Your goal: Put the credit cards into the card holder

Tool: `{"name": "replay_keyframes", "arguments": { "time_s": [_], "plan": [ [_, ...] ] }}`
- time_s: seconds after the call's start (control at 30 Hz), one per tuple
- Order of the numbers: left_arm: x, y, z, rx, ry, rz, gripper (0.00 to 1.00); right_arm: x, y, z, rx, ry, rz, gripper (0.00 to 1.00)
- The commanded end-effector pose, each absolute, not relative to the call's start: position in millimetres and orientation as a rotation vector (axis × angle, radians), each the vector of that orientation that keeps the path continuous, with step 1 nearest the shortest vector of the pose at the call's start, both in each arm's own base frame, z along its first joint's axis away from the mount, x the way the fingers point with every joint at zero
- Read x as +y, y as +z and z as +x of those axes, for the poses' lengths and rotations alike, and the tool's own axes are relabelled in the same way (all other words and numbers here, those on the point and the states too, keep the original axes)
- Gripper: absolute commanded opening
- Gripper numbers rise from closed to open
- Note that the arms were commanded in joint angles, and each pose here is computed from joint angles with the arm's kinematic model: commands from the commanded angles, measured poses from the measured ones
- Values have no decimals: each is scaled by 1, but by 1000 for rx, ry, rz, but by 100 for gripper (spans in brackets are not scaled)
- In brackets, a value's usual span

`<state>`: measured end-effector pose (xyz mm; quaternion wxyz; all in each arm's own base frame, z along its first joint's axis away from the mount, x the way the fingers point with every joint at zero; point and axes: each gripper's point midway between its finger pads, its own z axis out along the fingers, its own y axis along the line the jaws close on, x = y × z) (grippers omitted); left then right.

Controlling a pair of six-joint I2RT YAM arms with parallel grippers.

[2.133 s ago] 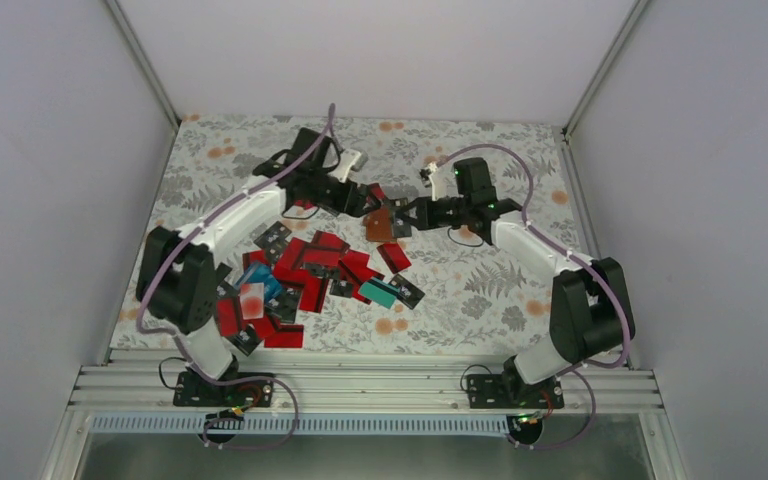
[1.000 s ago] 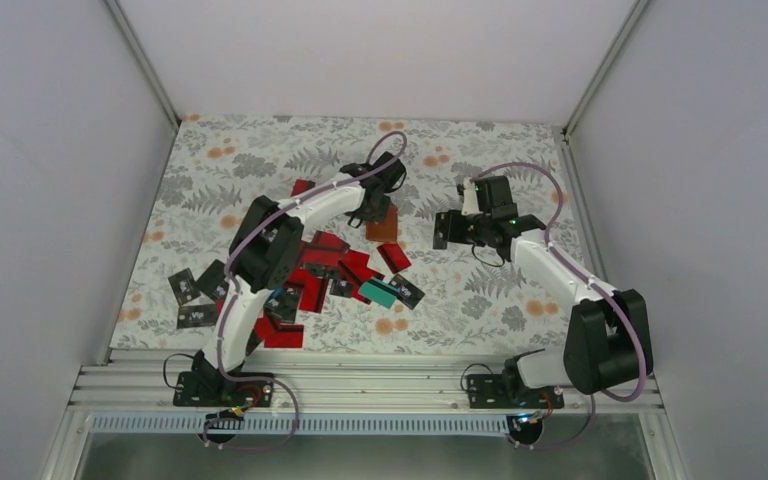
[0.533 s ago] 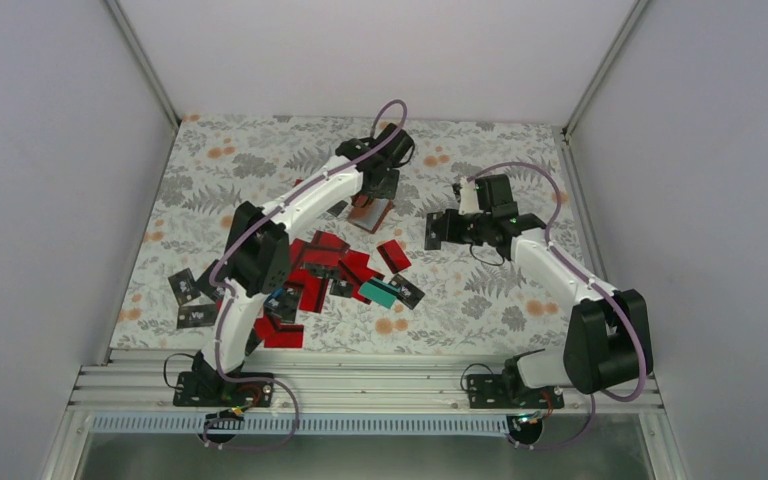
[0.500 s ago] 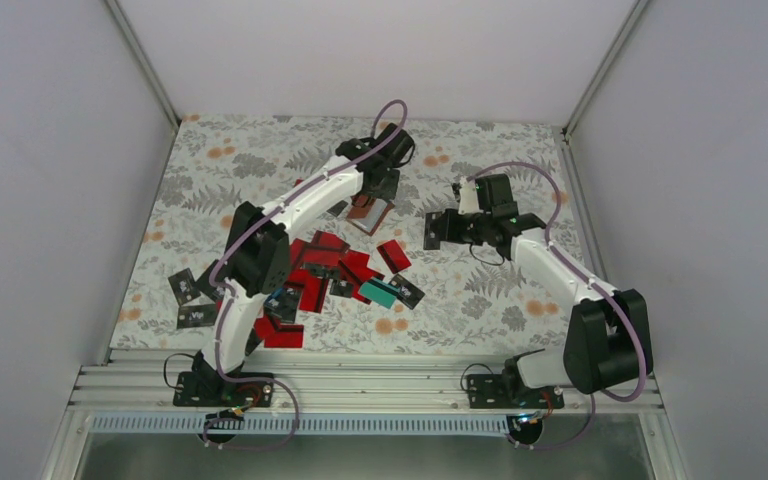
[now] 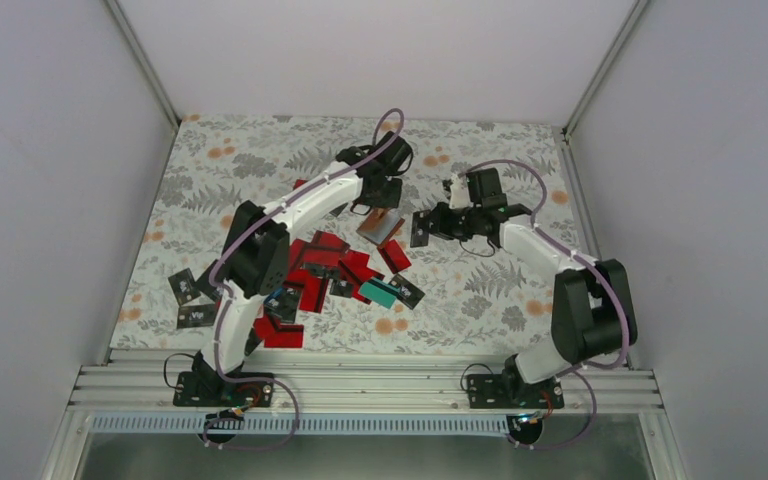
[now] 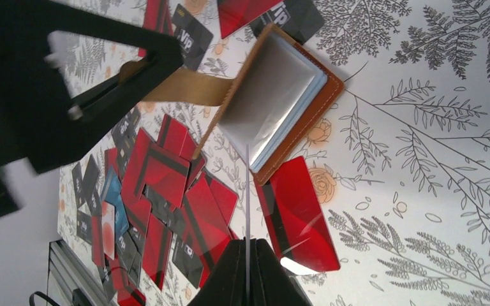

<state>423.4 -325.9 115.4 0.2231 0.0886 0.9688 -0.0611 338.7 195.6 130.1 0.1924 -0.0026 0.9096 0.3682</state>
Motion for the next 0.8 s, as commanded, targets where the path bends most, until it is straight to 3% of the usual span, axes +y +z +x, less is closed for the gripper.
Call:
{"name": "replay_keyframes", "arguments": {
  "time_s": [0.0,0.37,0.77],
  "plan": [
    [-344,144,417,2631,-366,190,2,201,127,358,2551,1075,71,4],
    [-351,167,411,2590,-707,79,2,213,90,381,2631,1125,153,4],
    [-292,114,412,2617,-948,-98,2,241,79,406,2625,1188,105,4]
  ]
}}
